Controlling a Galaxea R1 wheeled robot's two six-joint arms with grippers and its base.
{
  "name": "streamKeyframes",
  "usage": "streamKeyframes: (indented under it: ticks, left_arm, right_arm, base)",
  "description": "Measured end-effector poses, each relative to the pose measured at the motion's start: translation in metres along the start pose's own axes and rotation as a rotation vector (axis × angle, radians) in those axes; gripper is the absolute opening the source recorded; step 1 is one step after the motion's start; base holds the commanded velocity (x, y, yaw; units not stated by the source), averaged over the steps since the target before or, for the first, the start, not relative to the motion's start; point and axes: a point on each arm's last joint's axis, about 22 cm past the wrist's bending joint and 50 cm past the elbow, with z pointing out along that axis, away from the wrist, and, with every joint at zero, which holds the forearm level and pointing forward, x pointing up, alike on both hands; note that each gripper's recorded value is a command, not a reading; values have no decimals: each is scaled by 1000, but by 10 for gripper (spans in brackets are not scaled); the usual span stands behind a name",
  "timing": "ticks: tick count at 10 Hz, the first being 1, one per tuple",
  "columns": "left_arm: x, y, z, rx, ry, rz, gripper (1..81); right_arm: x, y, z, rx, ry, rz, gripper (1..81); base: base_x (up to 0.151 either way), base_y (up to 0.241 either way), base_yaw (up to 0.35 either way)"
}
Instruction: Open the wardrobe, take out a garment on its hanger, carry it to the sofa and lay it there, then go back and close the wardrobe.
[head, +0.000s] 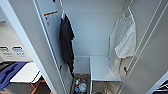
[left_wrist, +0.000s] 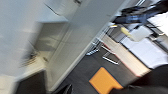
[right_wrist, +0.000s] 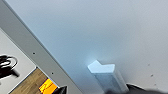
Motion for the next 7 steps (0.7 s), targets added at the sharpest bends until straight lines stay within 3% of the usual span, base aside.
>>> streamKeyframes:
  ticks: [1, 2, 3, 4, 5, 6, 7]
  left_arm:
    - [10, 22, 5, -45, 55, -10, 811]
    - [5, -20, -16, 58, 46, 23, 811]
    - [-14, -33, -23, 93, 12, 6, 811]
    - [-20, -33, -20, 88, 20, -10, 811]
    - [-26, -43, -23, 111, 24, -9, 811]
    - [-35, -54, -25, 132, 24, -9, 811]
    - [-50, -57, -20, 134, 13, -27, 811]
  right_arm:
    - [-2, 6, -12, -30, -5, 1, 811]
    - [-5, 12, -29, -64, -4, 9, 811]
    - [-6, 13, -34, -74, 11, 20, 811]
    - [-12, 16, -37, -83, 18, 40, 811]
    - [-70, 5, -47, -84, -121, 109, 811]
    - [-94, 22, -62, -132, -159, 116, 811]
    - [-92, 50, -78, -195, -134, 97, 811]
  base:
    - [0, 0, 0]
    - [0, 0, 0]
    - [0, 0, 0]
    - [0, 0, 0]
    - [0, 0, 0]
    - [0, 0, 0]
    - [0, 0, 0]
